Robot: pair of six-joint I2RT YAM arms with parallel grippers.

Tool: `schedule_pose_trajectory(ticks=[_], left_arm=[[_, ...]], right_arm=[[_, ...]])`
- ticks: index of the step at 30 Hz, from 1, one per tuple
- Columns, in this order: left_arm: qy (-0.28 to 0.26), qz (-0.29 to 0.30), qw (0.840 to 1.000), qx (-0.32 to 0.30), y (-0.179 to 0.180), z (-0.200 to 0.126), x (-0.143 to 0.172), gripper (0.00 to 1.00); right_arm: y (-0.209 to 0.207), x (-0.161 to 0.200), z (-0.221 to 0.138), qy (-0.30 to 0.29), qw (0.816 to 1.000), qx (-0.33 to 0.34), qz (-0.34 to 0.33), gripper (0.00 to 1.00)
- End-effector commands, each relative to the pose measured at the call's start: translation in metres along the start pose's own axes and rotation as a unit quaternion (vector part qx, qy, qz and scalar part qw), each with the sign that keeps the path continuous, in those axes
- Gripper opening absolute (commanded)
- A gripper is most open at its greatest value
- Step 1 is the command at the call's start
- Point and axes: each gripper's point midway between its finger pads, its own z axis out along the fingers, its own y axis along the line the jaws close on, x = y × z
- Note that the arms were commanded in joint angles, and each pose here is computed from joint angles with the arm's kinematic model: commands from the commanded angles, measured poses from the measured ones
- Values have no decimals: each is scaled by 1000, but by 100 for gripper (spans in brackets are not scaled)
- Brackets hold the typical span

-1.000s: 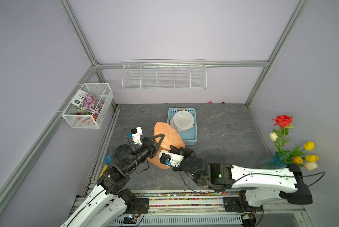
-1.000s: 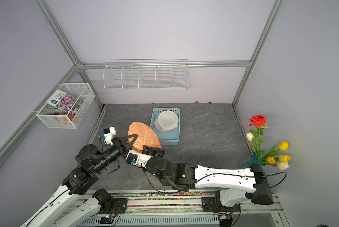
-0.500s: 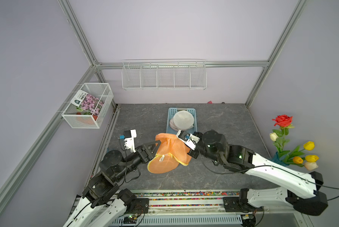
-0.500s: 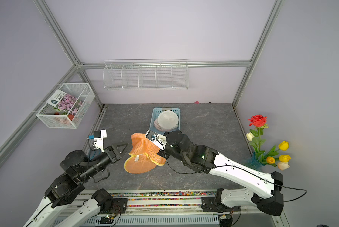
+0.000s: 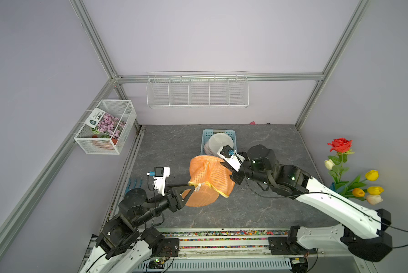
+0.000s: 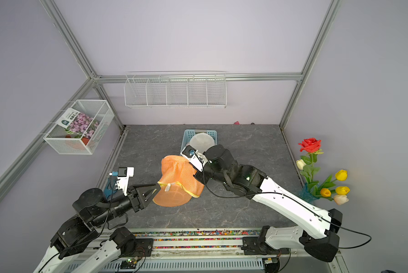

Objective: Turn the laundry bag inside out
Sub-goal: Turn over the laundry bag.

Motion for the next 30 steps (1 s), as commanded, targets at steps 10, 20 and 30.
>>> schedule_pose_trajectory(ticks=[10, 20, 30], left_arm=[[39, 50, 997, -31, 12, 22, 5, 53], [19, 92, 995, -31, 9, 39, -12, 58], [93, 134, 987, -15, 13, 53, 11, 60]], right_arm=[[1, -11, -4, -13, 1000, -13, 24, 0], [14, -11, -6, -16, 998, -50, 29, 0], [23, -17, -14, -33, 994, -104, 32, 0]])
